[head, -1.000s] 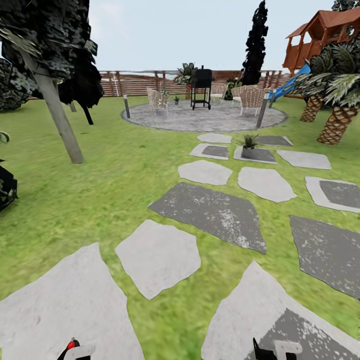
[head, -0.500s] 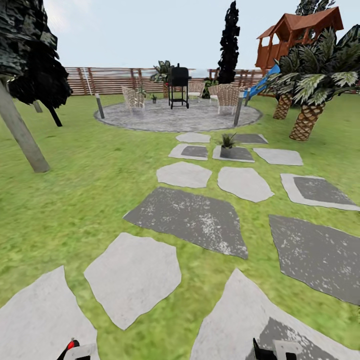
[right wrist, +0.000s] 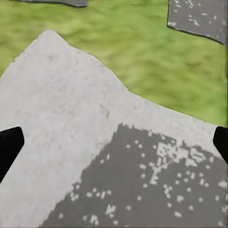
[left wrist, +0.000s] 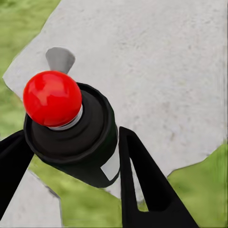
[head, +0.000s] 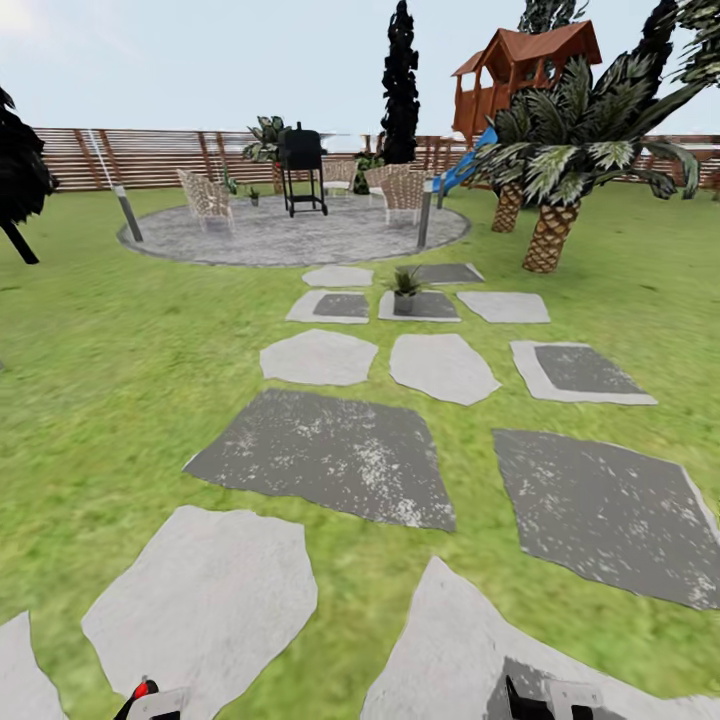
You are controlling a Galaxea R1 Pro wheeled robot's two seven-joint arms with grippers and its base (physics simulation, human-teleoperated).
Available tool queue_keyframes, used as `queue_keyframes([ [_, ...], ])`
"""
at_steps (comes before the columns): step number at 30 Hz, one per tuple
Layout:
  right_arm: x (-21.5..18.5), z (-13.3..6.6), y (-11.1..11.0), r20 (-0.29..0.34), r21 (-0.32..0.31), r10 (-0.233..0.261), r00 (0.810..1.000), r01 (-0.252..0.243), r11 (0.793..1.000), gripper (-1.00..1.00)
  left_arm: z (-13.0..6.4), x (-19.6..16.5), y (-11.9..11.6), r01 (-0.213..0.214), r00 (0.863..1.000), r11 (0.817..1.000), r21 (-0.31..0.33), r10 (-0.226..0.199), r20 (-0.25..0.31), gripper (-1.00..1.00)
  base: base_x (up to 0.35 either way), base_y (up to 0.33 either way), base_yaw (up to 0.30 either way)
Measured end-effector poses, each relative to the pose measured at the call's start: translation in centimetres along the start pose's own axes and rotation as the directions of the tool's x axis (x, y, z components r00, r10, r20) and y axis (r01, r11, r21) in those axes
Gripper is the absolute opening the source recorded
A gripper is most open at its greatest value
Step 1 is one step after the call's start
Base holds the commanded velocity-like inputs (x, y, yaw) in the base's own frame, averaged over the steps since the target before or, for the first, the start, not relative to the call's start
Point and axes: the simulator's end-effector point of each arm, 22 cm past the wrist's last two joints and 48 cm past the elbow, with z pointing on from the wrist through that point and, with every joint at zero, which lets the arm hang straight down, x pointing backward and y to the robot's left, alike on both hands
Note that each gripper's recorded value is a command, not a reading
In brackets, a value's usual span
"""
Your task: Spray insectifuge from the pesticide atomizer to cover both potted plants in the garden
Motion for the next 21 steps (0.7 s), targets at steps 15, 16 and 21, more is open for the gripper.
queue_keyframes([
  [15,-0.07,0.03,-0.02,0.001,0.001,0.001,1.0,-0.001,1.0,1.0,0.0,0.01,0.02,0.0,1.0,1.0,0.0,0.0,0.0,-1.0,0.317,-0.001,-0.195],
  [16,-0.04,0.02,-0.02,0.001,-0.001,0.001,1.0,-0.001,1.0,1.0,0.0,0.01,0.02,0.0,1.0,1.0,0.0,0.0,0.0,-1.0,0.318,0.0,-0.006],
  [21,-0.02,0.01,0.02,0.0,-0.005,-0.002,1.0,0.002,1.0,1.0,0.0,0.01,0.02,0.0,1.0,1.0,0.0,0.0,0.0,-1.0,0.318,0.0,-0.002],
])
